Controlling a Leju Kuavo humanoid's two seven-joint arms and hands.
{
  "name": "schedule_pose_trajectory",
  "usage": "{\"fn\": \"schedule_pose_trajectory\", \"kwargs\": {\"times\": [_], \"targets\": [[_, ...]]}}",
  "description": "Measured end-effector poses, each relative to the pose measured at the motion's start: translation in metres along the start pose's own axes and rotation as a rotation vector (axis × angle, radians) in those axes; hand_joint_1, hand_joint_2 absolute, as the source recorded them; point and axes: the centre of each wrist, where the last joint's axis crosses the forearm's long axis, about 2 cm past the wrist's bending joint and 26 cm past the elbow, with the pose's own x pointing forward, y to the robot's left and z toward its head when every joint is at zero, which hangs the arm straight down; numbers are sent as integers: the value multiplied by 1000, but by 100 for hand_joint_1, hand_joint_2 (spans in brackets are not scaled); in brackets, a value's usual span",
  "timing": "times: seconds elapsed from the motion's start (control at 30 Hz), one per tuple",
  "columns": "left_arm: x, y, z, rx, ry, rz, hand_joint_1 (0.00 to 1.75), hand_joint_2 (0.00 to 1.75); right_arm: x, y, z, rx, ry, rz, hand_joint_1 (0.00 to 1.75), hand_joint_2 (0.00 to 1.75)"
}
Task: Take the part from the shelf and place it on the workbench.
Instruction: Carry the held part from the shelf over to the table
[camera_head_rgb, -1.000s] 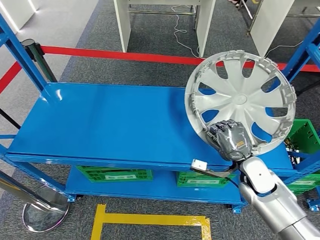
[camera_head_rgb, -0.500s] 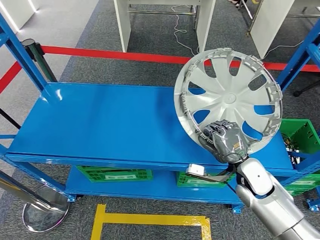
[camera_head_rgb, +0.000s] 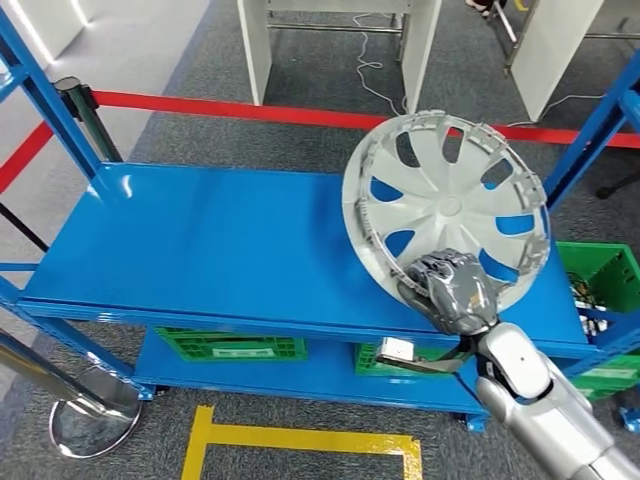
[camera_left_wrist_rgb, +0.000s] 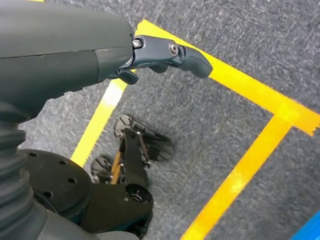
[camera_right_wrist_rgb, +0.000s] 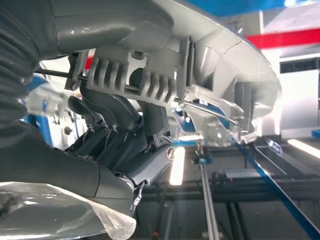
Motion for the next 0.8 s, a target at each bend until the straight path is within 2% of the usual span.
{"fn": "schedule_pose_trajectory", "kwargs": {"times": [0.8], "targets": [[3, 1, -2, 0, -17, -2, 0, 175, -2, 5, 13, 76, 10, -16, 175, 175]]}}
